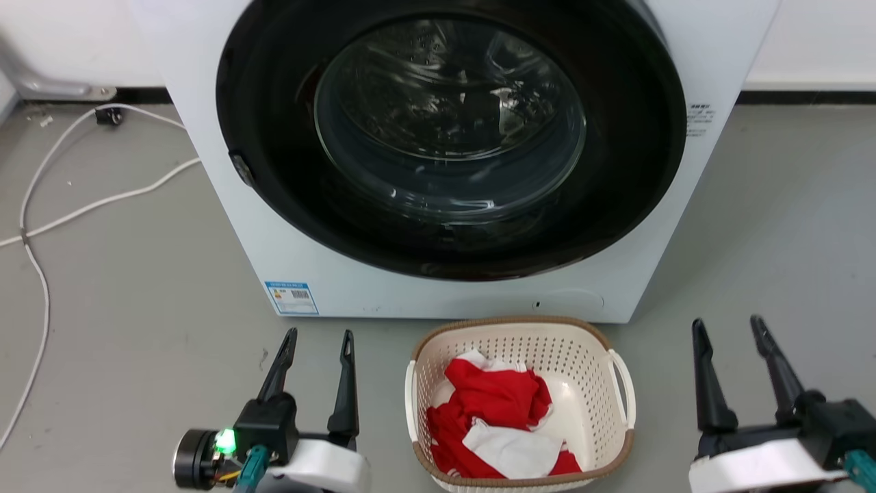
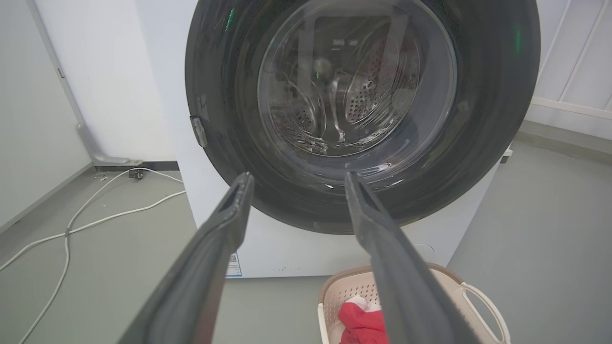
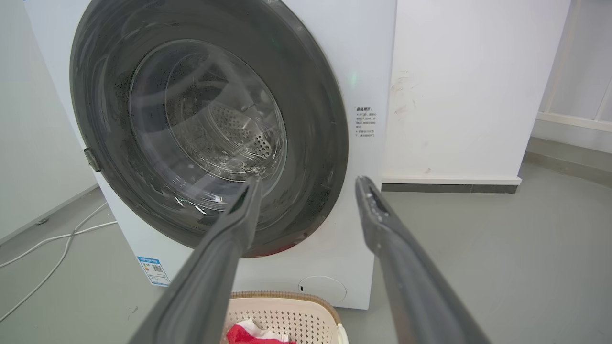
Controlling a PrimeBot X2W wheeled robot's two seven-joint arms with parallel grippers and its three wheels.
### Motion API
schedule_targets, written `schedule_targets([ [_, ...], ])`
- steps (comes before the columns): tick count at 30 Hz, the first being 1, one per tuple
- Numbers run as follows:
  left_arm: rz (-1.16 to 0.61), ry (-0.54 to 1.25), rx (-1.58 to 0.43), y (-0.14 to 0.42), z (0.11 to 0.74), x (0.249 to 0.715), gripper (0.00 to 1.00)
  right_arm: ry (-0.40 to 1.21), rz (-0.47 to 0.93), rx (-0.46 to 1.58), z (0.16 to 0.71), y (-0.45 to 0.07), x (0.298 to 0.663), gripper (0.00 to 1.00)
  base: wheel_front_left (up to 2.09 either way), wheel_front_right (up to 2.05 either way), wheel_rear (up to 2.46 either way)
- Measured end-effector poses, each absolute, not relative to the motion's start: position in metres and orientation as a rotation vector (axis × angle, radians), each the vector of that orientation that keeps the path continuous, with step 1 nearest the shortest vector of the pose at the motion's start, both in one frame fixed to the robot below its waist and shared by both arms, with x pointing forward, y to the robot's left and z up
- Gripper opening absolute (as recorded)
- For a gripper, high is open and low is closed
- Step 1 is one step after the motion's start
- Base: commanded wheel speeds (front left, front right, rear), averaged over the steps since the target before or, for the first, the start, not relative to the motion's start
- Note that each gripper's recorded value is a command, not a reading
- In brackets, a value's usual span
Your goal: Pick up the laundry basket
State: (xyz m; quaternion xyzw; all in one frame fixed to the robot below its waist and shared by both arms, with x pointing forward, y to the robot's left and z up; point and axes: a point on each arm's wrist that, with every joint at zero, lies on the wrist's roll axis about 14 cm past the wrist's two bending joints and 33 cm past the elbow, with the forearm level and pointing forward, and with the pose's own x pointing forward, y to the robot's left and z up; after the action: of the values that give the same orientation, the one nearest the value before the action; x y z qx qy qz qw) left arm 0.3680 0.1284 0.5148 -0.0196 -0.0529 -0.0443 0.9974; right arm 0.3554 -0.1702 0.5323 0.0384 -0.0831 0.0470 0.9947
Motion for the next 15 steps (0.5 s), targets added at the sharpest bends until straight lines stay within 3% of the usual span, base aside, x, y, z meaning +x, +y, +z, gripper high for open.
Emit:
schedule_targets([
  [9, -0.176, -0.028, -0.046, 0.112, 0.489, 0.408, 1.00, -0.120, 0.076, -0.013, 0.516, -0.179, 0.396, 1.00, 0.00, 0.00, 0.00],
  [15, -0.243, 0.084, -0.046, 0.096, 0.448, 0.440, 1.00, -0.016, 0.059, -0.058, 0.477, -0.187, 0.427, 1.00, 0.00, 0.00, 0.00],
])
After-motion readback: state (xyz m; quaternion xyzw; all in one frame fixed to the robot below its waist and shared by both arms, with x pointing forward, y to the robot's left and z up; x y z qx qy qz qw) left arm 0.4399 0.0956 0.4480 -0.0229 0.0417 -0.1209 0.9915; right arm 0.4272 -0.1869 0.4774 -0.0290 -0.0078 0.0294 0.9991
